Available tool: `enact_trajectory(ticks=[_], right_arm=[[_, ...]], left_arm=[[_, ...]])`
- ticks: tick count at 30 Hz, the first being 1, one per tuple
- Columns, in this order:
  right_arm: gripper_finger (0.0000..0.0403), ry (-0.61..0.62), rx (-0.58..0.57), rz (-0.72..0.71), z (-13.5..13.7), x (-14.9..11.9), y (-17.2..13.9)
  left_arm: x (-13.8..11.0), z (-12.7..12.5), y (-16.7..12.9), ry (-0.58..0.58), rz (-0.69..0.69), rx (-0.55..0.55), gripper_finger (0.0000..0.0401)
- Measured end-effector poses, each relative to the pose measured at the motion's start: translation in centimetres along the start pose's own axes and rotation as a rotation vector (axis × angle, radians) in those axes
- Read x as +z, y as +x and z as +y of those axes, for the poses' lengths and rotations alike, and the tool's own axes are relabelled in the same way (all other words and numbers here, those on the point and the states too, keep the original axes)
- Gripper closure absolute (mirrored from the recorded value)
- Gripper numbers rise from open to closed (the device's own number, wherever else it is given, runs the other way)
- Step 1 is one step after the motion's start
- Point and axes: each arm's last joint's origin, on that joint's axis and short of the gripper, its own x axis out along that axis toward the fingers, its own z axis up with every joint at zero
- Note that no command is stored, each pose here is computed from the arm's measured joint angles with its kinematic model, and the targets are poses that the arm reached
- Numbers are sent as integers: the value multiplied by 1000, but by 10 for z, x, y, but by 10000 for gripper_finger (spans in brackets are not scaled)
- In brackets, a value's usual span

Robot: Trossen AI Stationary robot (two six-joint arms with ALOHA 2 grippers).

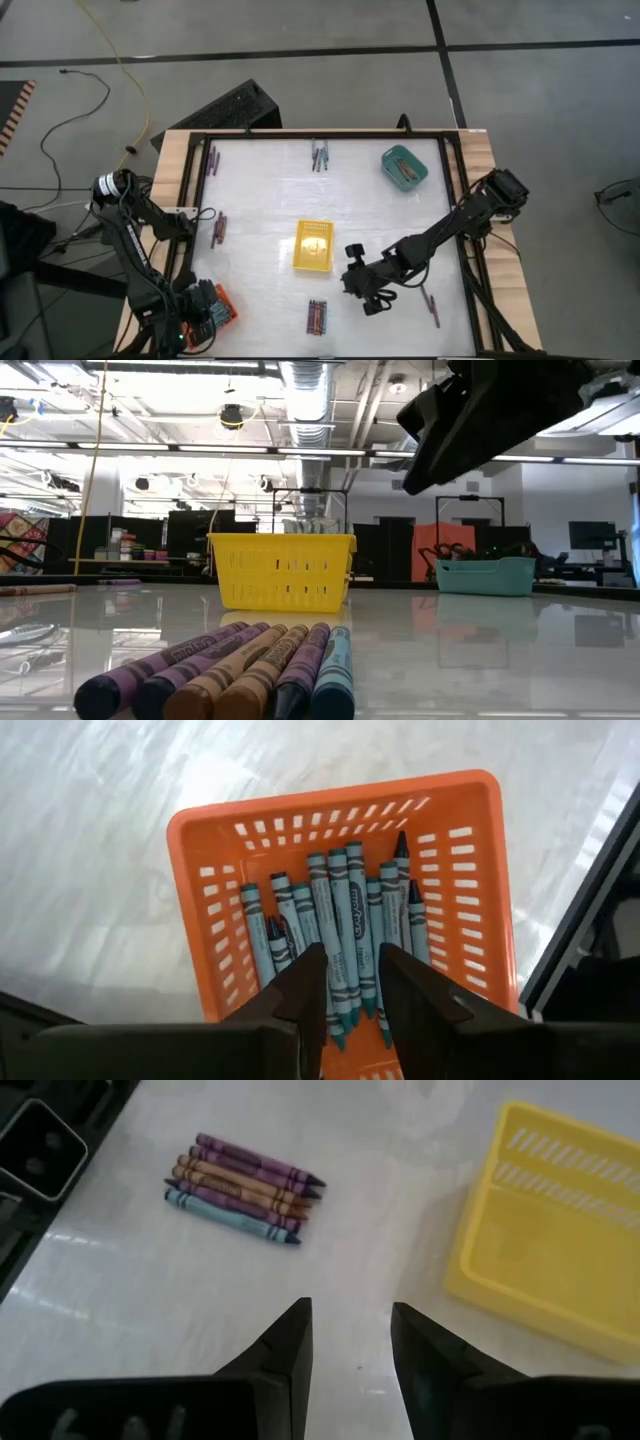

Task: Sort crayons
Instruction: Put the dark blue crayon into the orange basket

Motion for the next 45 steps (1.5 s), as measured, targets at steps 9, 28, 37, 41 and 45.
enact_trajectory(ticks=[9, 28, 37, 41, 45], right_arm=[[271, -46, 113, -131, 6, 13, -2], [271, -206, 192, -78, 29, -1, 39], [271, -373, 205, -6, 43, 18, 66], [271, -438, 222, 51, 47, 24, 76], [271, -505, 244, 108, 55, 26, 85]], left_arm=[[0, 0, 0, 59, -1, 0, 319], [0, 0, 0, 60, -4, 0, 319], [0, 0, 0, 60, -4, -1, 319], [0, 0, 0, 60, -3, -1, 319], [0, 0, 0, 60, -3, -1, 319]])
